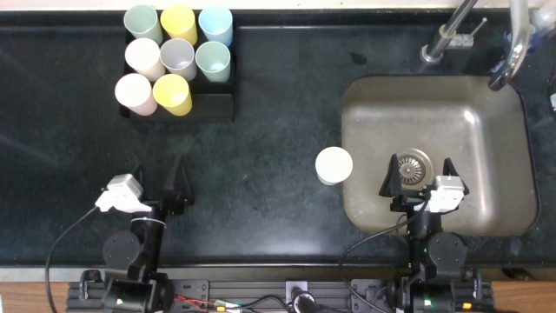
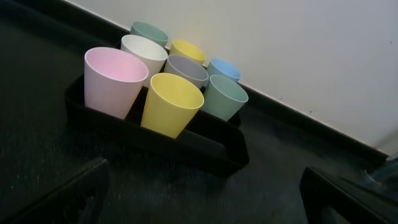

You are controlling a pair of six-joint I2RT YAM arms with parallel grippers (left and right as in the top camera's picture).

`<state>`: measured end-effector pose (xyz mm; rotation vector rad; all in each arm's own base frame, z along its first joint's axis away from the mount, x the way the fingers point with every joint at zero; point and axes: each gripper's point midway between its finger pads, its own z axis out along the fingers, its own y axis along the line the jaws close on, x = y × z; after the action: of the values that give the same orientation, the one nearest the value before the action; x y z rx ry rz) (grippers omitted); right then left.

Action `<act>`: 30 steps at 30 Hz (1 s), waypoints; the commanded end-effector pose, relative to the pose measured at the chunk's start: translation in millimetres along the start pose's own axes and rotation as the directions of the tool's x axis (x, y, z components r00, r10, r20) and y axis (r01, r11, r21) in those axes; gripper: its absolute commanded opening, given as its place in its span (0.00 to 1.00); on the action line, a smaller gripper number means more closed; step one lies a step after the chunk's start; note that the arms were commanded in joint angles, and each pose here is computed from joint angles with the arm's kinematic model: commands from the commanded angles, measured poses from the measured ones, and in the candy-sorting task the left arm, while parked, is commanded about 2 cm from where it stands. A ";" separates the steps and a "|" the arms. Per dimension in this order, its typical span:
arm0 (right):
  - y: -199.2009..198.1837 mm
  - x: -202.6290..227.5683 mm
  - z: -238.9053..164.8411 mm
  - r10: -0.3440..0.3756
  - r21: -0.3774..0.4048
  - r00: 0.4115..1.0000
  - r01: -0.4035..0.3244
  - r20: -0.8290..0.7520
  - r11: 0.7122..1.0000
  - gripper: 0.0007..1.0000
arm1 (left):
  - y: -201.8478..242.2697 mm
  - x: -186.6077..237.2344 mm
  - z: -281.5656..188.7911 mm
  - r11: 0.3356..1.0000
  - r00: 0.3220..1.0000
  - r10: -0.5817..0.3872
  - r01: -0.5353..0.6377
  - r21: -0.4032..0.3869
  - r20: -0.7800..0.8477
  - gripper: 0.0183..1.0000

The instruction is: Store Cups

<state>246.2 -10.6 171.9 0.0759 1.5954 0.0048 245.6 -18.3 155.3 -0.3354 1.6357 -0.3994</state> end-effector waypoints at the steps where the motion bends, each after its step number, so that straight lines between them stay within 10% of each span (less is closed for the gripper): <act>1: 0.2 0.6 0.1 -0.003 -0.003 1.000 0.003 0.007 1.000 1.00 | -4.1 3.3 -0.2 0.999 0.999 0.041 -0.041 0.024 -0.014 1.00; 9: 0.2 0.6 0.1 -0.003 -0.003 1.000 0.003 0.007 1.000 1.00 | -4.6 3.9 -0.2 0.992 0.992 0.124 -0.123 0.029 -0.016 1.00; 18: 0.2 0.6 0.1 -0.003 -0.003 1.000 0.003 0.007 1.000 1.00 | -2.6 5.6 0.5 0.883 0.883 0.469 -0.469 0.027 -0.015 1.00; 30: 0.2 0.6 0.1 -0.003 -0.003 1.000 0.003 0.007 1.000 1.00 | -1.4 8.0 1.2 0.875 0.875 0.483 -0.483 0.028 -0.027 1.00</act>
<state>246.2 -10.7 172.0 0.0765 1.5949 0.0048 246.1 -20.9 150.9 0.0699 1.6727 -0.0513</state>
